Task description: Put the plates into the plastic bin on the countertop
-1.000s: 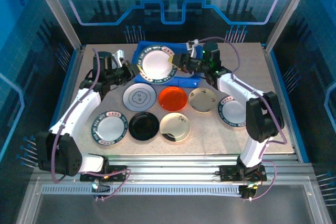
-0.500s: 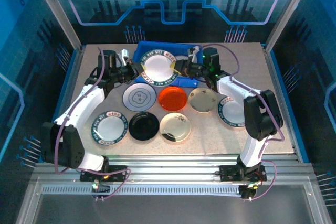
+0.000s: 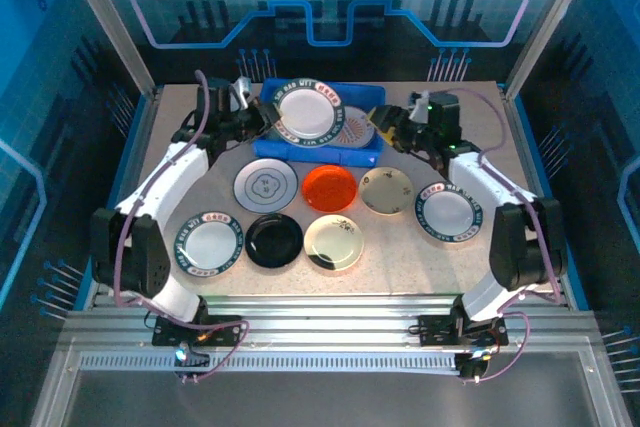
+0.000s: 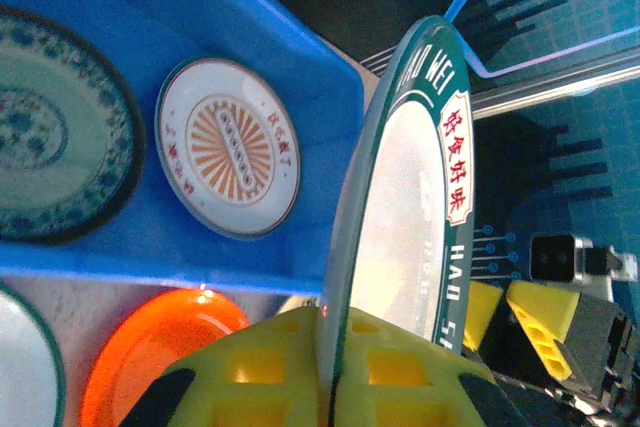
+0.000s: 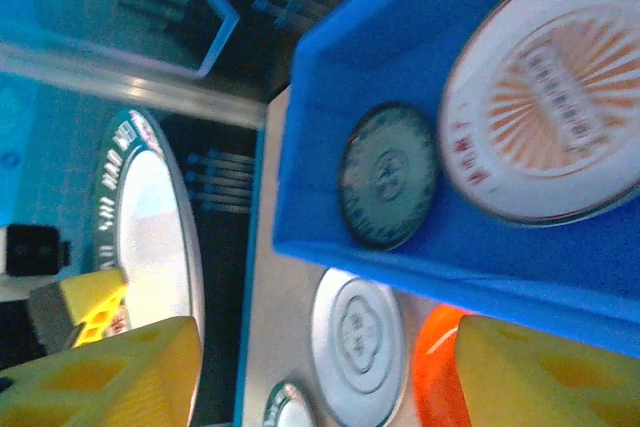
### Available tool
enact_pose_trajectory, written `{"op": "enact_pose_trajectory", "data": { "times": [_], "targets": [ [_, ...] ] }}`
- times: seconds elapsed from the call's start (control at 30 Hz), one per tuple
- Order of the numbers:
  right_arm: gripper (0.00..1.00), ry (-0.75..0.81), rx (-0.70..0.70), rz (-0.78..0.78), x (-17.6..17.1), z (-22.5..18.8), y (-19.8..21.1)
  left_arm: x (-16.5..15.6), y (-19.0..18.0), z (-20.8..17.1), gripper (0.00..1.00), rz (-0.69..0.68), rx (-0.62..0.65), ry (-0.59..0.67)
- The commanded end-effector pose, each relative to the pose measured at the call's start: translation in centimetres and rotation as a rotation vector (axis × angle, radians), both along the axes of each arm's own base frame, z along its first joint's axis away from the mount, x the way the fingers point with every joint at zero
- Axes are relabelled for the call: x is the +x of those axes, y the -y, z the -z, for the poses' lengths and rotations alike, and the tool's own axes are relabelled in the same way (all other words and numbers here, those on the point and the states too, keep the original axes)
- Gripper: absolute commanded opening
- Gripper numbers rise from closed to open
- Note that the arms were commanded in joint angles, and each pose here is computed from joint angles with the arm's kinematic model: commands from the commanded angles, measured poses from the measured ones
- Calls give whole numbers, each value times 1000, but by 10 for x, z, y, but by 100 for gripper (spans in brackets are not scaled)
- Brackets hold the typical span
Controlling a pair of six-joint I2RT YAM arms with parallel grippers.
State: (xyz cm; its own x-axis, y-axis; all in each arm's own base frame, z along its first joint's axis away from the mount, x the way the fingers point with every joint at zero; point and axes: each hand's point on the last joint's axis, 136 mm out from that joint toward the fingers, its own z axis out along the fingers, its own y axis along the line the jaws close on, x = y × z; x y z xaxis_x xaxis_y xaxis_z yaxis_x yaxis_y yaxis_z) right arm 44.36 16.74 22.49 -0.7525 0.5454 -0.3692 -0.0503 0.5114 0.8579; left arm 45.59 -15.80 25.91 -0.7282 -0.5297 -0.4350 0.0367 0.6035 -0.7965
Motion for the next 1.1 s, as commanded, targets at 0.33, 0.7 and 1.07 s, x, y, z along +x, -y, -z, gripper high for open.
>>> {"op": "enact_pose_trajectory", "data": {
  "times": [0.33,0.7,1.07],
  "targets": [
    [67,-17,-100,184,-25,13,73,98,43,31,0,5,80,34],
    [67,-15,-125,211,-32,15,87,135,74,86,0,26,85,-51],
    [66,-25,-120,203,-34,20,88,133,90,135,0,54,113,-126]
  ]
}}
